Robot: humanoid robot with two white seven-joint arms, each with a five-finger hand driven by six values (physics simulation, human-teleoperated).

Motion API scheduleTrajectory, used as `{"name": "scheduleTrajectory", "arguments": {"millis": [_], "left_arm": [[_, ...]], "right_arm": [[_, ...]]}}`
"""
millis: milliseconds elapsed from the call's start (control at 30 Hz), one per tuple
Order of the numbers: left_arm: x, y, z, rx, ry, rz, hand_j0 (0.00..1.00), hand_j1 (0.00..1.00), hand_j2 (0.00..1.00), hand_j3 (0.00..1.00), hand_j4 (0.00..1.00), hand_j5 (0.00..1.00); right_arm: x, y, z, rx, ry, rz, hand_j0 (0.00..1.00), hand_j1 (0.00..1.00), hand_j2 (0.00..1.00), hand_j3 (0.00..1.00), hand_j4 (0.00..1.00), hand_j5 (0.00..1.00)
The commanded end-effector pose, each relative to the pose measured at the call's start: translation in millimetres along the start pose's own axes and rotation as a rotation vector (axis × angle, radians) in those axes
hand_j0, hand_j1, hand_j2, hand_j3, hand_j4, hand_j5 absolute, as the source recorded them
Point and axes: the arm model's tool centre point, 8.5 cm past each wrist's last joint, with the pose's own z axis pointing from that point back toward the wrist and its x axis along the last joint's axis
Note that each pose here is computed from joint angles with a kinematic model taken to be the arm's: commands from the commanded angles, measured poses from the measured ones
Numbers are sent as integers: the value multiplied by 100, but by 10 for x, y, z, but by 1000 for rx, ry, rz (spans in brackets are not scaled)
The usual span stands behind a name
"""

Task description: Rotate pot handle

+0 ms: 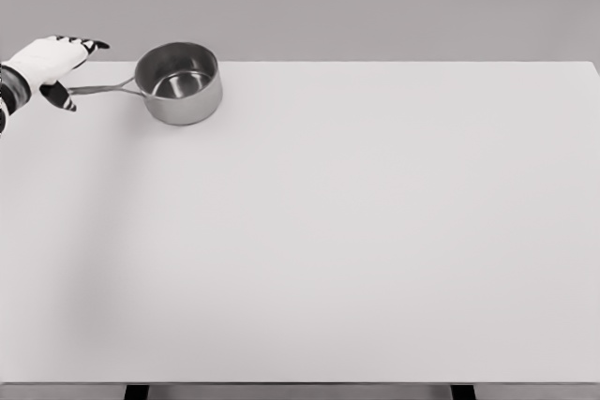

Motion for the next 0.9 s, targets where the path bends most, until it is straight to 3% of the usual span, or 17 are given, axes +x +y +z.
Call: {"name": "scheduleTrajectory", "arguments": {"millis": [0,233,667,867], "left_arm": [[55,-51,-61,-13,-4,19,100,100,100,100,100,100],[86,-45,-198,-48,28,4,100,100,100,100,100,100],[80,176,-240,-19,45,21,100,100,100,100,100,100],[140,194,-266,-15,33,24,100,100,100,100,100,100]], "right_arm": [[5,-7,2,-1,0,1,100,100,100,100,100,100],[-2,0,0,0,1,0,100,100,100,100,100,100],[-2,0,0,0,1,0,100,100,100,100,100,100],[0,0,0,0,0,1,100,100,100,100,100,100]]}}
